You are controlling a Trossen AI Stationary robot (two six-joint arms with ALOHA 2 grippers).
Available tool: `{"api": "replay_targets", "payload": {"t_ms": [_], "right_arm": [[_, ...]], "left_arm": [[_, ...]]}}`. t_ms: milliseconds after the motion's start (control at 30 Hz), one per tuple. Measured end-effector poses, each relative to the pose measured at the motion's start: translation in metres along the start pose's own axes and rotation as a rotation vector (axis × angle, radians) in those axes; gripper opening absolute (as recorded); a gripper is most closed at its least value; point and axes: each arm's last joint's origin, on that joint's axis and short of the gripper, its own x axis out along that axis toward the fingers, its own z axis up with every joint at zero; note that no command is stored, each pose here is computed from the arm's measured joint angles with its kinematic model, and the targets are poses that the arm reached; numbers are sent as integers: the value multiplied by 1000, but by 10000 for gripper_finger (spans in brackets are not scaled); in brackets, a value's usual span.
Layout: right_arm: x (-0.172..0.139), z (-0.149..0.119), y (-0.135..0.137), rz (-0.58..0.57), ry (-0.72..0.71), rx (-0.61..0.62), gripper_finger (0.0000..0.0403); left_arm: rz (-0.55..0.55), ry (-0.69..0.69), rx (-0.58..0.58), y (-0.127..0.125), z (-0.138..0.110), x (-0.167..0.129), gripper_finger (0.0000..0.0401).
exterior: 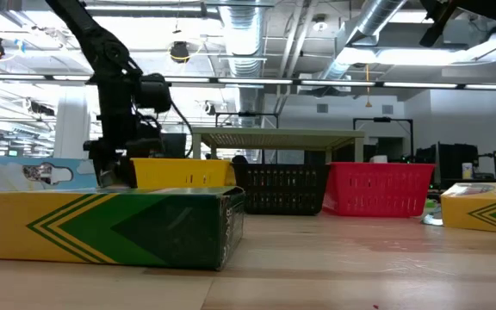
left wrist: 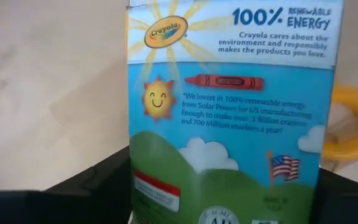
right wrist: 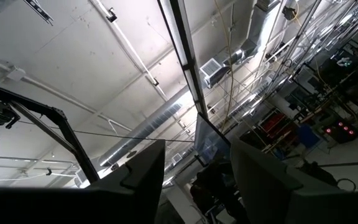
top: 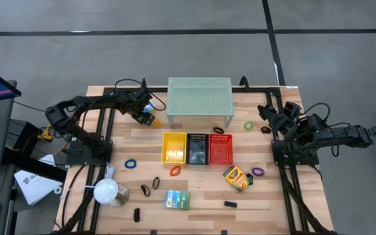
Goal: Pick & Place Office Desk Supplies
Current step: Put the crayons box into the red bin
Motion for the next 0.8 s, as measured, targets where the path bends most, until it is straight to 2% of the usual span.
{"api": "replay_targets", "payload": {"t_ms": [100, 300, 500, 800], "right_arm": [[0, 0, 0, 3, 4, 3, 182], [0, 0, 1, 4, 4, -1, 190], [0, 0, 1, 7, 6, 0, 197], [0, 0, 1, 10, 8, 12, 201]], "left_arm": [[-10, -42, 11, 2, 1, -11, 316], [-19, -37, 14, 3, -2, -16, 349], [-25, -33, -6, 2, -1, -12, 351], [-83, -30, 41, -16, -5, -15, 345]]}}
